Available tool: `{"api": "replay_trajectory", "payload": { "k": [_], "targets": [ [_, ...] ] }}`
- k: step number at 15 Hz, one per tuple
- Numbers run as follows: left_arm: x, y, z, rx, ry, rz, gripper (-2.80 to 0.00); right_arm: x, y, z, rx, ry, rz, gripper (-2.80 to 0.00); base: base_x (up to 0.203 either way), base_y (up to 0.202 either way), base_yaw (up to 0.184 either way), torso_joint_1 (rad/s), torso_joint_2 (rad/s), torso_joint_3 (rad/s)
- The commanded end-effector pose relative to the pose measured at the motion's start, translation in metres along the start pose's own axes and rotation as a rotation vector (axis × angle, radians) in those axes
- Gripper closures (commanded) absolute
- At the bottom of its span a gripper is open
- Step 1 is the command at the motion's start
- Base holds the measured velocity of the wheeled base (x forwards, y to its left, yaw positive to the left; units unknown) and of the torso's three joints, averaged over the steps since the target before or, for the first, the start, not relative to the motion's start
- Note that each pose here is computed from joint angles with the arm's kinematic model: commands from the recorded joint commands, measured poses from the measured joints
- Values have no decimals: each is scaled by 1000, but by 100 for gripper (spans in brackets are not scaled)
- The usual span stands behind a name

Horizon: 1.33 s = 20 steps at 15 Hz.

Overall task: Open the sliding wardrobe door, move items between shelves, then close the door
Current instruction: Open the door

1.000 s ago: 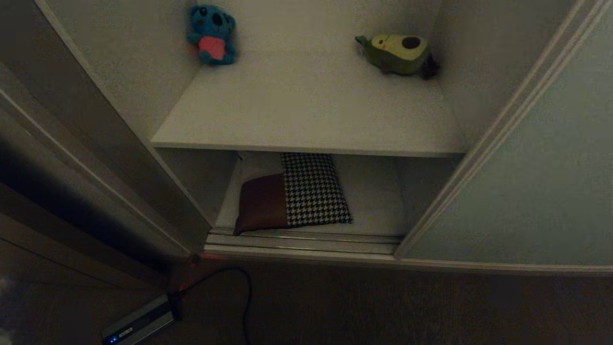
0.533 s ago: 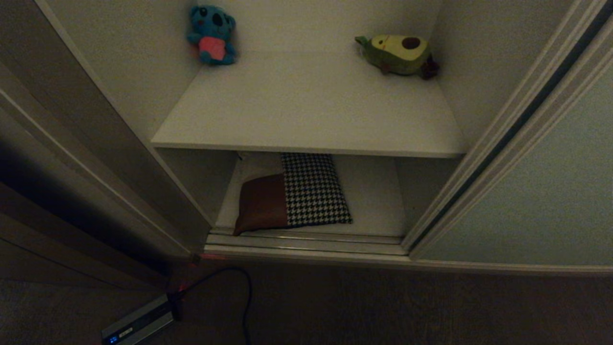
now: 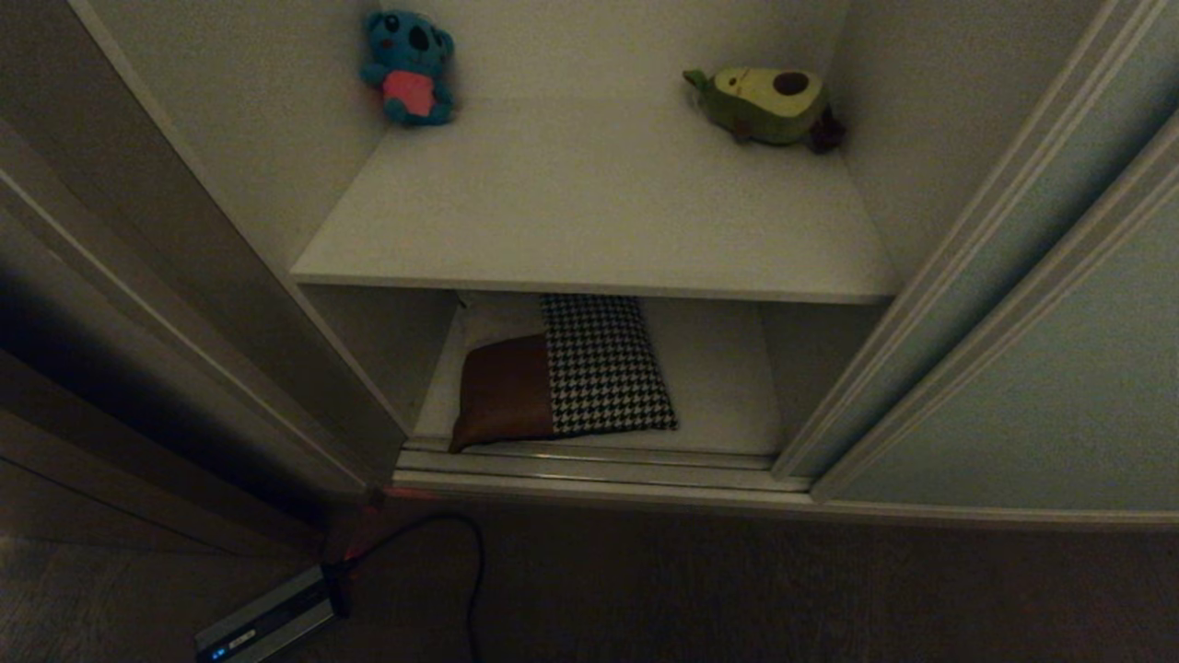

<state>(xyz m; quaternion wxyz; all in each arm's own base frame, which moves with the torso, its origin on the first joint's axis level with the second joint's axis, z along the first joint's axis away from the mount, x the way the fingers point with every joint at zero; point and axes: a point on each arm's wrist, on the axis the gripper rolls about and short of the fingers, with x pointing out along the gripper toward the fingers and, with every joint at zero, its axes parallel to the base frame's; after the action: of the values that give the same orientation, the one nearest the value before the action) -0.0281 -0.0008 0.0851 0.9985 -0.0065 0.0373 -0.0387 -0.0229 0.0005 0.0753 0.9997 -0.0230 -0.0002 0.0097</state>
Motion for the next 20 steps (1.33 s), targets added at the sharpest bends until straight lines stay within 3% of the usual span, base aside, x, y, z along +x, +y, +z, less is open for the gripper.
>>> {"api": "replay_trajectory", "payload": {
  "k": [1,2,4,5,20],
  "targets": [
    [-1,2,-6,-9,8,87,0,0,0,-1,-1,3,1,0,0,0,0,0,0,0],
    [-1,2,-8,-1,22,80,0,0,0,-1,0,3,1,0,0,0,0,0,0,0],
    [-1,2,-8,89,29,65,0,0,0,-1,0,3,1,0,0,0,0,0,0,0],
    [-1,1,-8,96,30,41,0,0,0,-1,0,3,1,0,0,0,0,0,0,0],
    [-1,1,-8,80,26,41,0,0,0,-1,0,3,1,0,0,0,0,0,0,0]
  ]
}}
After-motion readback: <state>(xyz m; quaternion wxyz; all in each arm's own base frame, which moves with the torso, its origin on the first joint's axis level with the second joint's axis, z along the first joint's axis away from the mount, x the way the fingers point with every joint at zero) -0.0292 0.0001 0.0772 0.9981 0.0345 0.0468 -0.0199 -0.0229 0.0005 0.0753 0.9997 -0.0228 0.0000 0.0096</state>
